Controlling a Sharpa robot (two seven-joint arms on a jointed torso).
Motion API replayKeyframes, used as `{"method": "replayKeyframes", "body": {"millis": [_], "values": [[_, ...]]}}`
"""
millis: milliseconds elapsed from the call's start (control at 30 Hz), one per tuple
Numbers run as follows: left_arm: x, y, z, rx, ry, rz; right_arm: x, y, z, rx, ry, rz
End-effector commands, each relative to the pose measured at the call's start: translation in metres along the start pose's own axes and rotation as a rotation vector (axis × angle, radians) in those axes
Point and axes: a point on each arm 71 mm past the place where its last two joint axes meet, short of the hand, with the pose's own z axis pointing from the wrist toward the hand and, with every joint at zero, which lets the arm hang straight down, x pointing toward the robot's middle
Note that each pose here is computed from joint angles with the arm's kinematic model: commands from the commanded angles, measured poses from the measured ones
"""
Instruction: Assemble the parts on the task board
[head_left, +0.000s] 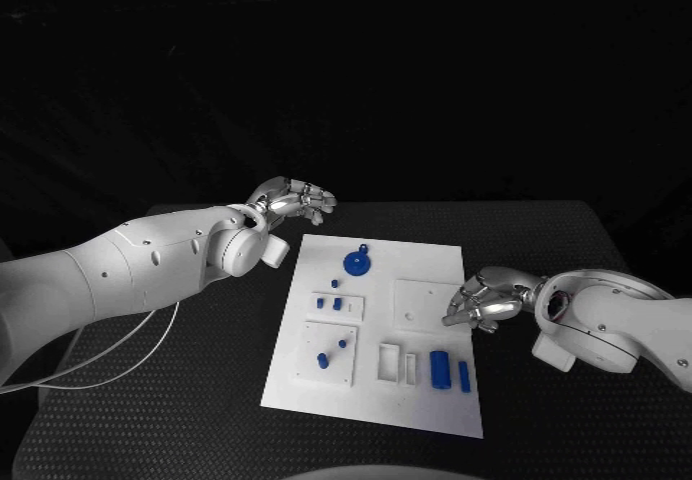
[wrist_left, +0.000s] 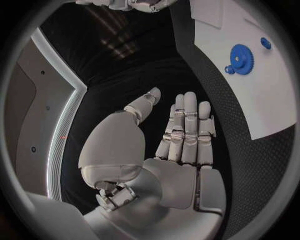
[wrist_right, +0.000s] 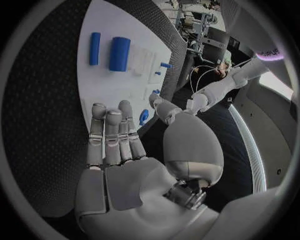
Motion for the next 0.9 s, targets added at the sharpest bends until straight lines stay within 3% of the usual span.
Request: {"method": "replayKeyframes", "body": {"millis": [33, 267, 900], "values": [[0.0028, 0.0007, -0.0016, 0.004, 0.021, -0.004, 0.008, -0.009, -0.005, 0.078, 0.075, 0.066], [0.0042, 0.0039, -0.0039, -0.001, 0.027, -0.007, 0.024, -0.017, -0.008, 0.145, 0.151, 0.033], [0.0101, 0.0054, -0.0055, -0.005, 0.046, -0.014, 0.046, -0.004, -0.003, 0.191, 0.202, -0.091]]}}
